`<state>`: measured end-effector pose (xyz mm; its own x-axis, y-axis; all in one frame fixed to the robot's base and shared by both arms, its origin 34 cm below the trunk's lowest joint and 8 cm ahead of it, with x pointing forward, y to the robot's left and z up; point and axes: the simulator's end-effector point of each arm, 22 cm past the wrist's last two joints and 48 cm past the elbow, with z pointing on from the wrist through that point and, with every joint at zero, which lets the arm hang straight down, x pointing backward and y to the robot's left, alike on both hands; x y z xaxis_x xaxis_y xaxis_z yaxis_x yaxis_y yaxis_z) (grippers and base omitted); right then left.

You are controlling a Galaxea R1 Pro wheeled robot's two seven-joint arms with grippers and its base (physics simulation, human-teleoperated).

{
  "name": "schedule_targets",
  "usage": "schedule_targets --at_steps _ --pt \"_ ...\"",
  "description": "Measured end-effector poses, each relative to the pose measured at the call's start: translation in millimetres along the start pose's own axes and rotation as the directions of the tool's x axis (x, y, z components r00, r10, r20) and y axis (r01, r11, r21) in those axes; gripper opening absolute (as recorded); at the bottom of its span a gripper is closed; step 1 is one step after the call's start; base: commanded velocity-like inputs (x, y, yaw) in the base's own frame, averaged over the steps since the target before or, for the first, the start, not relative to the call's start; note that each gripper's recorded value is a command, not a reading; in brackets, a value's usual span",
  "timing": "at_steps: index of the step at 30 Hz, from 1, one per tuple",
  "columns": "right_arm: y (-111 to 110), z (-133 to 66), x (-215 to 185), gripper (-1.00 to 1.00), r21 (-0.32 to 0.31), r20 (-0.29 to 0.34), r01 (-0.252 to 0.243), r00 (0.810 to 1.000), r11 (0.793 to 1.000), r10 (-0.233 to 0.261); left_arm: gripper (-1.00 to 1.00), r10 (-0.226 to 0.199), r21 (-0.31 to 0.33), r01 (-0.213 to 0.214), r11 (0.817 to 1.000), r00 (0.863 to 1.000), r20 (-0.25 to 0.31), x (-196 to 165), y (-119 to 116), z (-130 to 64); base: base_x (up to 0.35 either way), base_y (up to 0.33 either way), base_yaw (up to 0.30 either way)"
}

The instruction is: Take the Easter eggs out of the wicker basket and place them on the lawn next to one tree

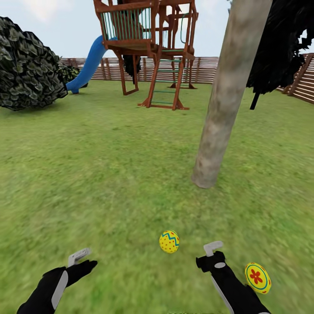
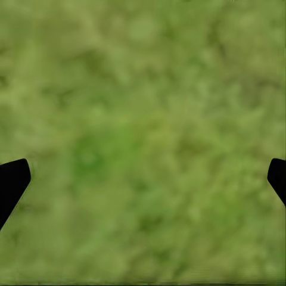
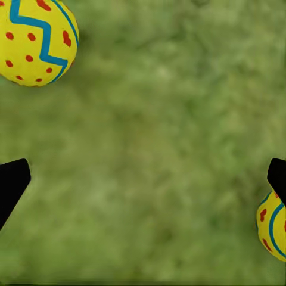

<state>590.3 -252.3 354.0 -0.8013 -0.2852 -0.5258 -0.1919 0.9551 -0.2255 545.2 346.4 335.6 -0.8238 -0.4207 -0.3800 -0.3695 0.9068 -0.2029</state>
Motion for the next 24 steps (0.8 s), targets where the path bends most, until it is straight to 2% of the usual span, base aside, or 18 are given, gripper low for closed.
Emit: schedule_targets --at_steps 24 --pt "-12.9 -36.1 -34.1 1.00 -0.007 -0.005 -0.006 1.000 1.000 0.006 1.00 0.002 0.001 -0.002 1.000 1.000 -0.001 -28.2 -14.8 -42.0 -0.004 0.000 0.289"
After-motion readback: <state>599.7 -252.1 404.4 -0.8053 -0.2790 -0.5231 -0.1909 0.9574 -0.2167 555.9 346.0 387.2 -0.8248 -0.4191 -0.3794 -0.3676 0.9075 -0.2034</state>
